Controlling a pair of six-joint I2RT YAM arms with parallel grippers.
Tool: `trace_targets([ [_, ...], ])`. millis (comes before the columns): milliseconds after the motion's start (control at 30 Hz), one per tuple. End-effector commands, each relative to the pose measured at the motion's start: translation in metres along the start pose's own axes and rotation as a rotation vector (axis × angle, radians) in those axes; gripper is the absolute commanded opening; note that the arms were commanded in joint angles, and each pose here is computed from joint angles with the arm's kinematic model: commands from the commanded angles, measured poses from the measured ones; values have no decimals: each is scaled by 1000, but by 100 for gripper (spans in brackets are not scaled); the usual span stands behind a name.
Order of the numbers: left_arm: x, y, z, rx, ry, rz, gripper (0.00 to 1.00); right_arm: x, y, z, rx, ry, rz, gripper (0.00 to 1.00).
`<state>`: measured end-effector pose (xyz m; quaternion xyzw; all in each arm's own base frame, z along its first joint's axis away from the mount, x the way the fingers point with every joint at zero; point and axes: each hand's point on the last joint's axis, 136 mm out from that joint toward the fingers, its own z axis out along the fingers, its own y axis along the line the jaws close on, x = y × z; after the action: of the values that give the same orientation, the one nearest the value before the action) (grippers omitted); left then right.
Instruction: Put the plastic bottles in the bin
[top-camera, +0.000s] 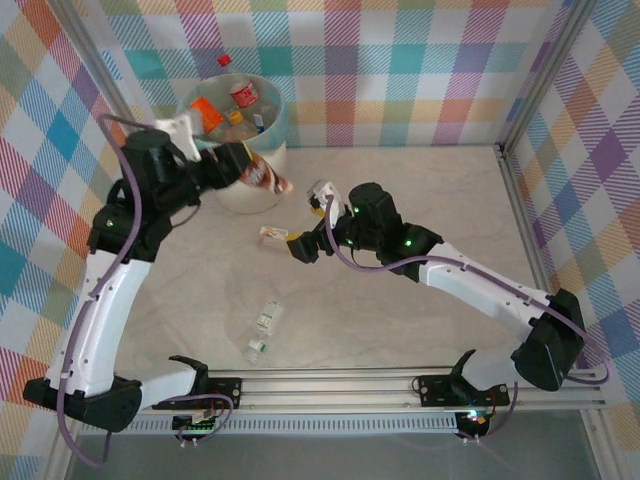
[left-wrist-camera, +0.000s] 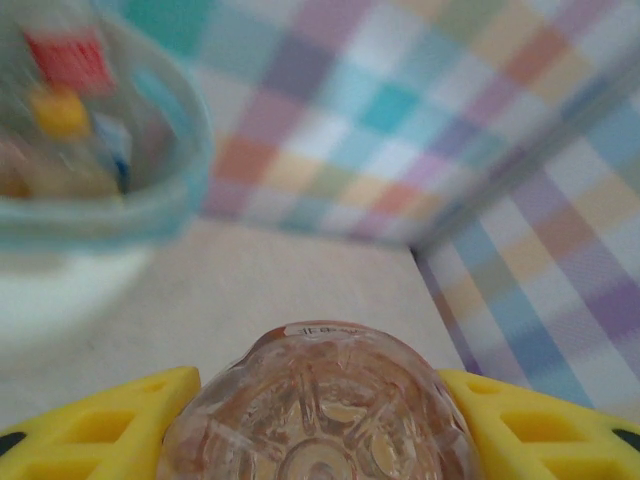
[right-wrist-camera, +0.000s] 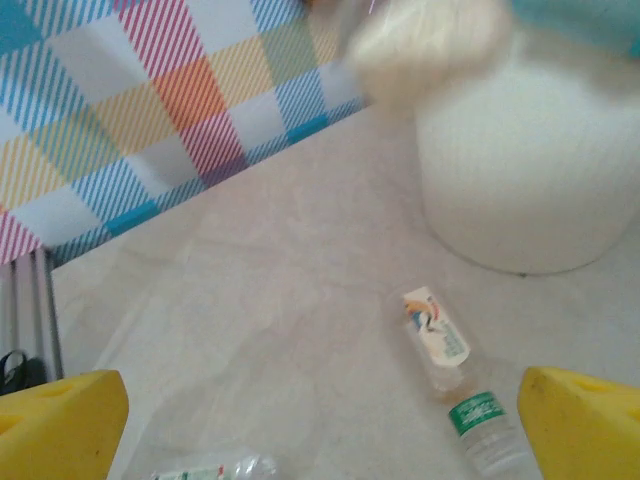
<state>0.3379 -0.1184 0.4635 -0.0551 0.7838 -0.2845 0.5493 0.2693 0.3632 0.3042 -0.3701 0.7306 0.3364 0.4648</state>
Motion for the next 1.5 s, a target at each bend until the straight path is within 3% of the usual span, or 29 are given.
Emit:
trace_targets([
  [0, -52, 38, 11, -185, -164, 13, 52, -29, -10, 2, 56, -71, -18, 100],
  [267, -118, 106, 76, -335, -269, -76, 52, -38, 0, 20, -27, -30, -3, 100],
  [467, -139, 127, 136, -348, -253, -44, 52, -35, 0, 29, -41, 6, 0, 100],
  [600, -150, 151, 152, -422, -291, -39, 52, -33, -2, 33, -42, 33, 1, 100],
  [733, -154, 166, 166, -435, -330, -53, 52, -30, -2, 40, -52, 56, 5, 100],
  [867, -152, 190, 169, -542, -348, -32, 52, -31, -3, 48, -68, 75, 11, 100],
  [1033, -137, 213, 187, -593, -297, 19, 53, -27, -5, 58, -74, 97, 8, 99],
  [1133, -118, 220, 208, -565, -223, 29, 61, -23, -7, 63, -78, 115, 21, 100],
  [1300, -106, 223, 219, -545, -178, 24, 84, -20, -5, 68, -94, 135, 39, 100],
  [1467, -115, 218, 208, -557, -200, 24, 86, -21, -5, 68, -94, 136, 42, 100],
])
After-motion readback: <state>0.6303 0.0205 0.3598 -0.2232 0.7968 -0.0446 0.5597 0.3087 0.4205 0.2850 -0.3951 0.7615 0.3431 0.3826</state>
